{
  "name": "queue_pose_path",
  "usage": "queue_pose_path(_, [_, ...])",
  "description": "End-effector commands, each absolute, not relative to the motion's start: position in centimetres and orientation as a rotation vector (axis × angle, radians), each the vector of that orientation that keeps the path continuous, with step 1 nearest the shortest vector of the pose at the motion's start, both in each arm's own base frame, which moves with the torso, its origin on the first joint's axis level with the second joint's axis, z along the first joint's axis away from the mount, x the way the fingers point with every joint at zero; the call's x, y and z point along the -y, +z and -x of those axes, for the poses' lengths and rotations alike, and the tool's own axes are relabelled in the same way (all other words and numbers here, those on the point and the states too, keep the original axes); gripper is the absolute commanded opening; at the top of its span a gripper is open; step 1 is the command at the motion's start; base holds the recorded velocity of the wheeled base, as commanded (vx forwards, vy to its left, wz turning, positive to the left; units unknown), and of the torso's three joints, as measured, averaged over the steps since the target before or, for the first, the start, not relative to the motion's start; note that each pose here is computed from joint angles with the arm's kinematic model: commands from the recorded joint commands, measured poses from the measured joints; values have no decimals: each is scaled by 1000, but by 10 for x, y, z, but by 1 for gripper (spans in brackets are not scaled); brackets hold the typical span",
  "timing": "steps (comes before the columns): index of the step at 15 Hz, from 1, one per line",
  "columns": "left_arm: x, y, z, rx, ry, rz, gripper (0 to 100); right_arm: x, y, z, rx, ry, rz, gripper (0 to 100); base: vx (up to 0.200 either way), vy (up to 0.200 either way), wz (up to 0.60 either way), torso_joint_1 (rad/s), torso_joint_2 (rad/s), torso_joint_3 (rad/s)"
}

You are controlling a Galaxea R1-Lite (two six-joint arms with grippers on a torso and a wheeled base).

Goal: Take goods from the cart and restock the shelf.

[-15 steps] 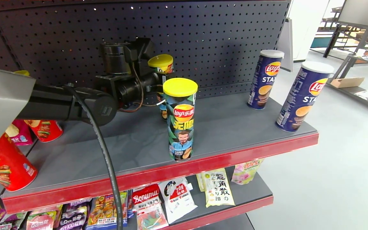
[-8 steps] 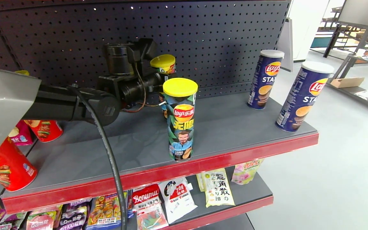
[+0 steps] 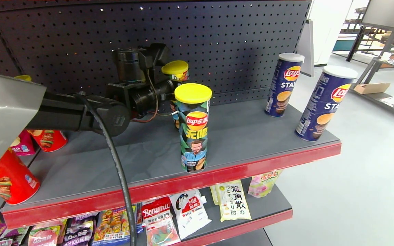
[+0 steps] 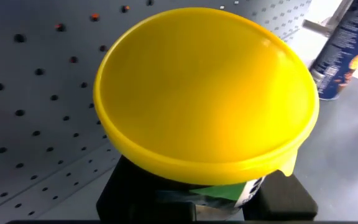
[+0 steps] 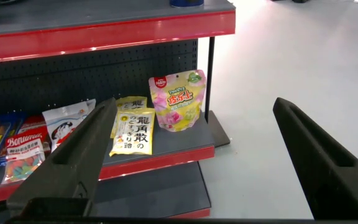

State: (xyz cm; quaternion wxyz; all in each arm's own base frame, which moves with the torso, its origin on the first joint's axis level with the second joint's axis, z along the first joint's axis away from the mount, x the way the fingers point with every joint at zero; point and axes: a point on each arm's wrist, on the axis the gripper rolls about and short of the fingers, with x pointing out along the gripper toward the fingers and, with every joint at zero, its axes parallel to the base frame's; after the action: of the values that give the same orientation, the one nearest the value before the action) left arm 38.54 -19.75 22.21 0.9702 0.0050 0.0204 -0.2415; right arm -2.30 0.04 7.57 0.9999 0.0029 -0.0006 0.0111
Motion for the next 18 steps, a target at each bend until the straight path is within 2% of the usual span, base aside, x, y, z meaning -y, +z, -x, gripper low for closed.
queue_pose_path(1, [198, 224, -384, -36, -491, -8, 0, 0, 75, 23, -2, 23, -6, 100, 0, 0, 0, 0, 0, 0])
queue_pose_path(9, [202, 220, -384, -45, -495, -11, 0, 0, 76, 23, 0, 23, -6, 100, 0, 0, 0, 0, 0, 0])
queue_pose_path(10, [202, 218, -385, -48, -494, -12, 100, 0, 75, 23, -2, 23, -6, 100, 0, 0, 0, 0, 0, 0])
queue_pose_path(18, [204, 219, -382, -55, -500, -12, 100, 0, 75, 23, -2, 23, -6, 100, 0, 0, 0, 0, 0, 0])
